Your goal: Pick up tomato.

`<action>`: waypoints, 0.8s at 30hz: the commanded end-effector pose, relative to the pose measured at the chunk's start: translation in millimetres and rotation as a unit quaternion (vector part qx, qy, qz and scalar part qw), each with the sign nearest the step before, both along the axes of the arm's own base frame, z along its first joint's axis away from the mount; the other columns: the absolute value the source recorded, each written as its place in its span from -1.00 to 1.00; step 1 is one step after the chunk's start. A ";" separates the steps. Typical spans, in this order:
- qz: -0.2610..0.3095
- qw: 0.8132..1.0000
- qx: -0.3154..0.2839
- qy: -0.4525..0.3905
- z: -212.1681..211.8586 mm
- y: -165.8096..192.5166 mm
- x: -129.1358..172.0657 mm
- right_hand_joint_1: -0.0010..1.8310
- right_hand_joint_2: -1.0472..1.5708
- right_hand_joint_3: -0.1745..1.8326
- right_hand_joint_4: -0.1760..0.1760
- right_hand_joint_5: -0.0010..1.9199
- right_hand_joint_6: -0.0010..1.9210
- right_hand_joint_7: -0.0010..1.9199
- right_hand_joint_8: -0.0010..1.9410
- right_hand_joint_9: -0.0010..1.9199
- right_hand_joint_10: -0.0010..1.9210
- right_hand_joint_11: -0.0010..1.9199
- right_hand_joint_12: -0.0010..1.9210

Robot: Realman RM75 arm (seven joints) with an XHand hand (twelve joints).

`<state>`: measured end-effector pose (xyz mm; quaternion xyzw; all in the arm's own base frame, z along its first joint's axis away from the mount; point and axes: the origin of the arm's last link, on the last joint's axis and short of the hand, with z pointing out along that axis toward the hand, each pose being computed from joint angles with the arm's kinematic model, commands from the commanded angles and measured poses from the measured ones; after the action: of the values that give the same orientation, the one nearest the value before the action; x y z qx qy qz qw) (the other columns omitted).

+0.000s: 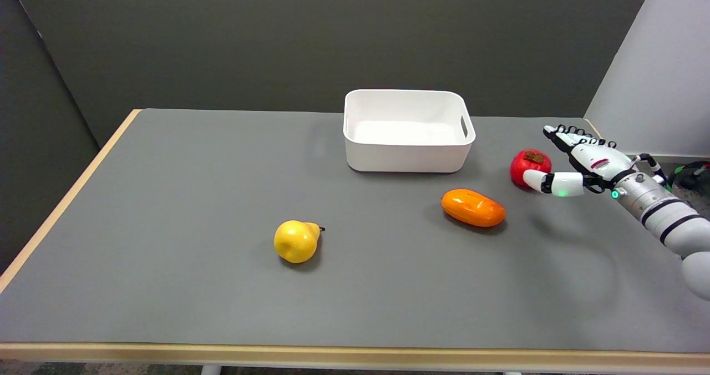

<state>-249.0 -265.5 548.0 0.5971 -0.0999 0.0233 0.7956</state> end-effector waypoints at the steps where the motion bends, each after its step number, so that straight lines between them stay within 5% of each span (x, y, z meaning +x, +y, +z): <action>1: -0.050 0.999 -0.011 -0.017 11.0 -21.0 -4.8 -0.83 0.15 0.07 0.13 -1.00 -1.00 -1.00 -0.92 -1.00 -0.61 -1.00 0.04; 24: -0.048 0.999 0.014 0.020 1.8 -65.2 -8.1 -0.81 0.16 0.13 0.22 -0.99 -0.86 -0.96 -0.85 -0.99 -0.56 -0.98 -0.02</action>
<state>-256.5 -303.9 551.1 0.5950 -0.1168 0.0016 0.7952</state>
